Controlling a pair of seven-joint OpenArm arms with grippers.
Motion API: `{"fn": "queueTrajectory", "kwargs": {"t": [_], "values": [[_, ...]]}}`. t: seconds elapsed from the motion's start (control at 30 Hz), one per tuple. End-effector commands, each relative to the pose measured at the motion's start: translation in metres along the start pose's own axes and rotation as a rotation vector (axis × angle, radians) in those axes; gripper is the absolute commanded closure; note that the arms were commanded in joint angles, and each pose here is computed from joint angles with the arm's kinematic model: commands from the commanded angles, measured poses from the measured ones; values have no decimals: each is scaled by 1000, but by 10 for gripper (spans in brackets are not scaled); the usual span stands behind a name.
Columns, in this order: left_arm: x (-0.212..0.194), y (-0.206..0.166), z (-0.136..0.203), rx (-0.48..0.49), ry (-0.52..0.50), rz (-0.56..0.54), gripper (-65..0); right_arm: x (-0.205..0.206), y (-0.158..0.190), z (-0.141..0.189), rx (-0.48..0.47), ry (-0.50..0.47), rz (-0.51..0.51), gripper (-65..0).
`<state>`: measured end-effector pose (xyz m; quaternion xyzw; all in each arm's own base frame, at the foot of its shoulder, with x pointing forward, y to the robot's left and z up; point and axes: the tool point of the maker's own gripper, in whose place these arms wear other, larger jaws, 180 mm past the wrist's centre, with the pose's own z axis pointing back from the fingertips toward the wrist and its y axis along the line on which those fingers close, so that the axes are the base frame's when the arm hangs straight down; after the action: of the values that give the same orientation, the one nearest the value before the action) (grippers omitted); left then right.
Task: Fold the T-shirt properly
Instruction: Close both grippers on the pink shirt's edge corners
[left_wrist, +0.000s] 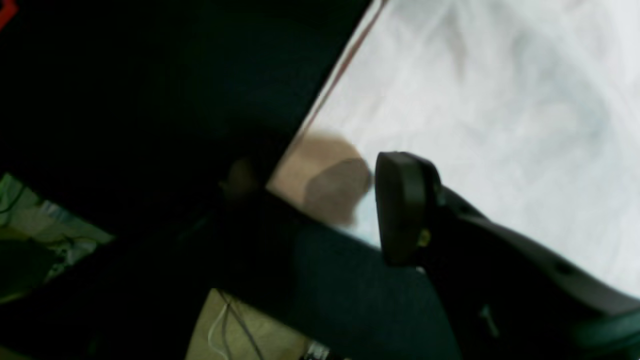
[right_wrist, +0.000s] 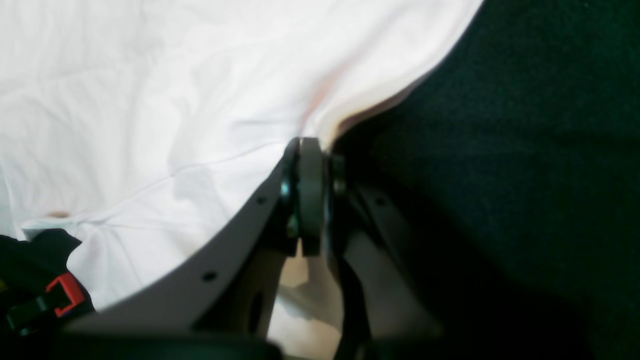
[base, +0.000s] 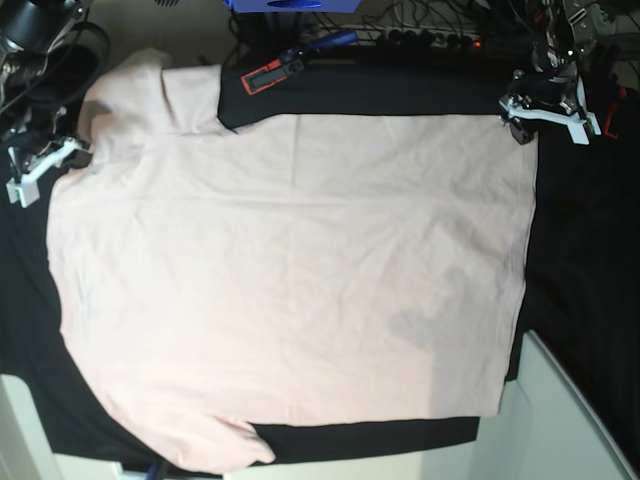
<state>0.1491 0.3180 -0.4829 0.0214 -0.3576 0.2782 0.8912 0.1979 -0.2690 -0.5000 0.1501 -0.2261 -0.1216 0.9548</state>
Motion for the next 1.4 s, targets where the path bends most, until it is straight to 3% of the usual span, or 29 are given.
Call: {"fn": "queueTrajectory", "kwargs": {"t": [0.0,0.3,0.6,1.0,1.17,1.37], "values": [[5,5,3,6,-15,-10,-349,-1,-4,2,-15,20,13,-3],[-13,16,5,29,28,-1,-349,-1,-4,2,-15,20,13,-3],[3,-1,-7,-2,-4,18,-349,-1,-4,2,-15,20,13,-3],[-19,-45,-11,-102,46,-28,-341,-1,-4,2,-15,20,13,-3],[-20,-43,-10,-96,49,-25,-118,-1,-4,2,-15,20,13,-3],[-22,-40,-10,-91,53,-24,-62,-1,-3,2,-13,20,12,-7]]}}
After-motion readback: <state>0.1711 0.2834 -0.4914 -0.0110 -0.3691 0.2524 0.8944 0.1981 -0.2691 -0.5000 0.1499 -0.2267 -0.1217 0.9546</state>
